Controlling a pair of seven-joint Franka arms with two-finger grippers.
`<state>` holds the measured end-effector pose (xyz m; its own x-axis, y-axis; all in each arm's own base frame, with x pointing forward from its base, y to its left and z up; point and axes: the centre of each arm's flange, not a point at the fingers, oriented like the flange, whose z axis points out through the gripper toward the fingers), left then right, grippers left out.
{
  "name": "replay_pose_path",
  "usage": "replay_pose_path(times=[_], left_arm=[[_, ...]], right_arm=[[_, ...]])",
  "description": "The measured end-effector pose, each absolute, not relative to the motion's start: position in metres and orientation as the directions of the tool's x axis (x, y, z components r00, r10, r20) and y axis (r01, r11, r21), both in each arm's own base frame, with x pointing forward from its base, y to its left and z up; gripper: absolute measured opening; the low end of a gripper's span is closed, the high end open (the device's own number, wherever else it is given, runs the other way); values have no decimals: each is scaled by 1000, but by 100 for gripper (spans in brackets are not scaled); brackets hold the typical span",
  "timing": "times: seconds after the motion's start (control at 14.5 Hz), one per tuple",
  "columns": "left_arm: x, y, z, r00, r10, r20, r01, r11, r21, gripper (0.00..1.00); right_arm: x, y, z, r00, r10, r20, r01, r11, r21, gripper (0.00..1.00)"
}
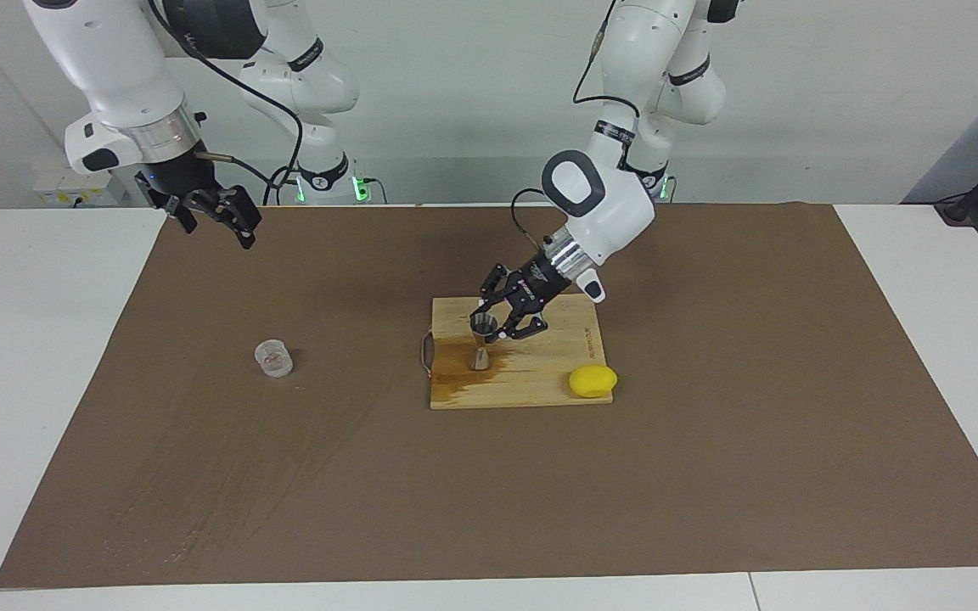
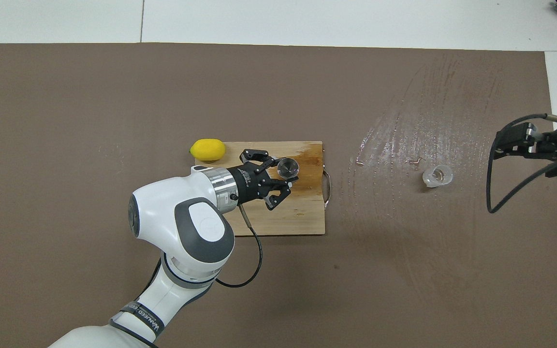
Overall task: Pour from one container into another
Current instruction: 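Lift the steel cup with the left gripper and carry it onto the cutting board, then open the left gripper to release the steel cup while the right gripper opens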
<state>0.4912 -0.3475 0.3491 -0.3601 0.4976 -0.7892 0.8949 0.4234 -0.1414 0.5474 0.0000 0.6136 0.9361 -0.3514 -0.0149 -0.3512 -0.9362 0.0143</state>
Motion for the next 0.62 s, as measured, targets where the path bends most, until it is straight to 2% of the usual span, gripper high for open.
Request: replay_pose_path(times=[0.41,0.62], left_arm=[[492,-346,350,-357,507,-785,885,452,-111,50],[485,-352,349,-349,523,-778,883,463,-85,50]], right_arm=[[549,-4,615,926,-377,-3,-377,-926,7,100],[552,-6,609,861,-508,-9,-508,-861,9,100]])
